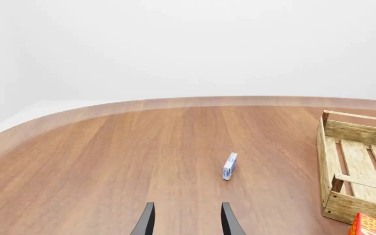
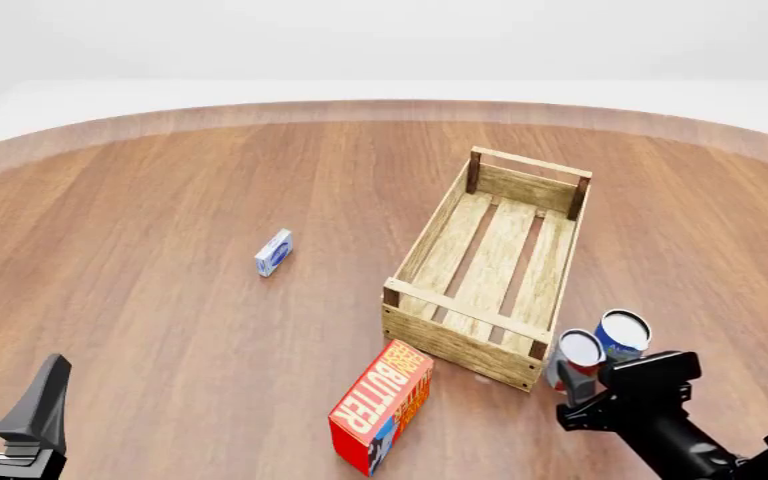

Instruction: Pick up the tomato sauce, and put it in the wooden tray.

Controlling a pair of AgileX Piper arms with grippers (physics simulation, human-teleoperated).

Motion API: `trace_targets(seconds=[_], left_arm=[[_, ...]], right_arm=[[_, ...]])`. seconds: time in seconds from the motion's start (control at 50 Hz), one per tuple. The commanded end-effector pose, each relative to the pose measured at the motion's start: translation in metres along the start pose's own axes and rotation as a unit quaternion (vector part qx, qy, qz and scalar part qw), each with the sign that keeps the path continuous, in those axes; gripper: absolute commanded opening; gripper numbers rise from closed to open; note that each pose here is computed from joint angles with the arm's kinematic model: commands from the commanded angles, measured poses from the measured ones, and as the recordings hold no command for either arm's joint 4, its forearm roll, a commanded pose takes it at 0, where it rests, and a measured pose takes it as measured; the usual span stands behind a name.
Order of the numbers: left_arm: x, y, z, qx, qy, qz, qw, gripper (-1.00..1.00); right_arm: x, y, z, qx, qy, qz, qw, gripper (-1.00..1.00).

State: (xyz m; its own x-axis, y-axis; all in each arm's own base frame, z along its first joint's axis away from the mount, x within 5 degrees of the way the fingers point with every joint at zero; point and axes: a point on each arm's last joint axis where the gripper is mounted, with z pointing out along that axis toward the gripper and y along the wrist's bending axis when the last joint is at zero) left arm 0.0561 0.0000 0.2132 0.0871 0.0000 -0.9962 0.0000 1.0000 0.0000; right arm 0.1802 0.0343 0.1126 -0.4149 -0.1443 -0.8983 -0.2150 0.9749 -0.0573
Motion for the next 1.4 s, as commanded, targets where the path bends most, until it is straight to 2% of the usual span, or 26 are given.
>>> trace_targets(seconds=[0.02,0.76,1.4], left_arm=[[0.000,0.000,0.000,0.000,0.000,0.000,1.0000,1.00],[0.000,0.000,0.000,0.000,0.000,0.000,1.0000,1.00],[0.000,0.000,0.000,0.000,0.000,0.000,1.0000,1.00]], right_arm=[[-0.004,-0.003,-0.004,0.007,-0.002,0.006,1.0000,-1.00],[-0.032,-0.008,-0.036,0.020,-0.035,-0.004,0.9992,-1.00],[-0.064,-0.013,-0.083,0.037,-0.079,-0.012,0.9961,-1.00]])
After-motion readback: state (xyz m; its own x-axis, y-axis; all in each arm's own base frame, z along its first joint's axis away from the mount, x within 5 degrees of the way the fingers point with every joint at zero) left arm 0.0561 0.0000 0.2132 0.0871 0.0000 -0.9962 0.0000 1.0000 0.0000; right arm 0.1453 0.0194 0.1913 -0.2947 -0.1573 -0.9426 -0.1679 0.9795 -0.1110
